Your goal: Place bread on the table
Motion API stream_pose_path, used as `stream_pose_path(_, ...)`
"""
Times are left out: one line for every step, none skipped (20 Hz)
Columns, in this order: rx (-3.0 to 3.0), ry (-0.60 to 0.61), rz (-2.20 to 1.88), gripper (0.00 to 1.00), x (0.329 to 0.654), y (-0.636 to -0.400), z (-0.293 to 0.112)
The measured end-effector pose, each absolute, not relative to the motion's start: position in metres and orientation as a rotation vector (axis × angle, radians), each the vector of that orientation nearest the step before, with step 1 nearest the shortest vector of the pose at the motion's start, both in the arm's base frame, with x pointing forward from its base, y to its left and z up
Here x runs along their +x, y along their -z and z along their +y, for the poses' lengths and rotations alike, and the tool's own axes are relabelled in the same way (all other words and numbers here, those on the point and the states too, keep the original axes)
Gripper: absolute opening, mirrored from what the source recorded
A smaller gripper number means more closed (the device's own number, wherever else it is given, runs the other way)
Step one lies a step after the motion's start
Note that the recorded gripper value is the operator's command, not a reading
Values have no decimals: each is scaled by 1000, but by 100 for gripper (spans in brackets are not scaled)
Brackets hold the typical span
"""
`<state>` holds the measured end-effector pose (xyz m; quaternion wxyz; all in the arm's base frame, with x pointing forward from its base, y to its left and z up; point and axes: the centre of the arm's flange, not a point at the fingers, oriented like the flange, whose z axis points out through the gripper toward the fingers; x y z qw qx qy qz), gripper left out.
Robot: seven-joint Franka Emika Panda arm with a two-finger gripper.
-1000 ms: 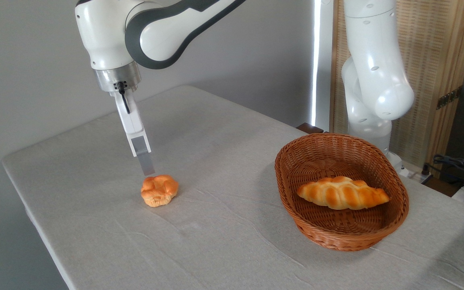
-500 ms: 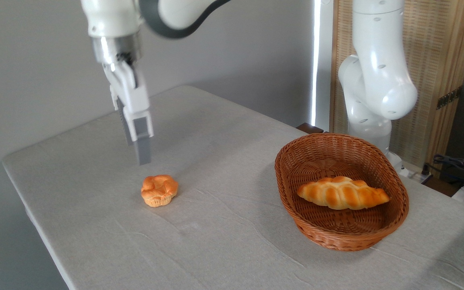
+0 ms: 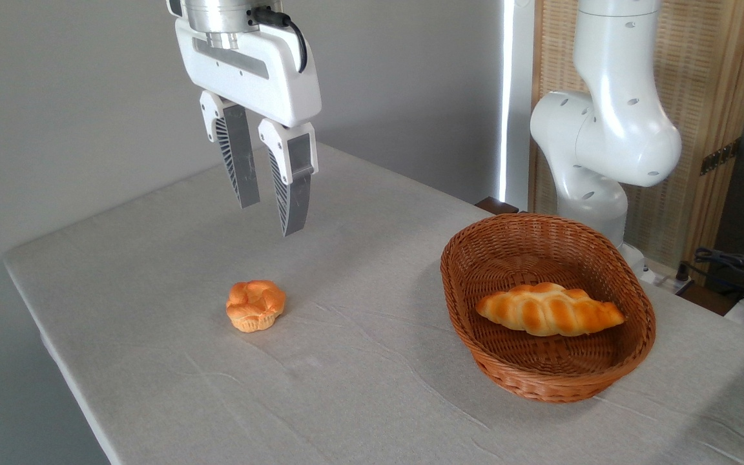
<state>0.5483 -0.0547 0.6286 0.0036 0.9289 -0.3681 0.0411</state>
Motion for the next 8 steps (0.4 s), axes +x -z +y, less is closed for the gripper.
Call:
stream_pose_path(2913, -126, -1150, 100, 549, -628, -54)
stream_pose_path(2916, -124, -1140, 100, 550, -627, -51)
stream_pose_path(2922, -123, -1126, 100, 550, -626, -45)
stream_pose_path(2927, -122, -1116, 100, 551, -626, -41)
stream_pose_path(2928, -120, -1112, 100, 551, -626, -40)
stream_pose_path(2928, -118, -1112, 100, 552, -625, -40)
stream_pose_path(2926, -115, -1115, 100, 552, -624, -42)
stream_pose_path(2925, -111, -1117, 100, 552, -623, -43)
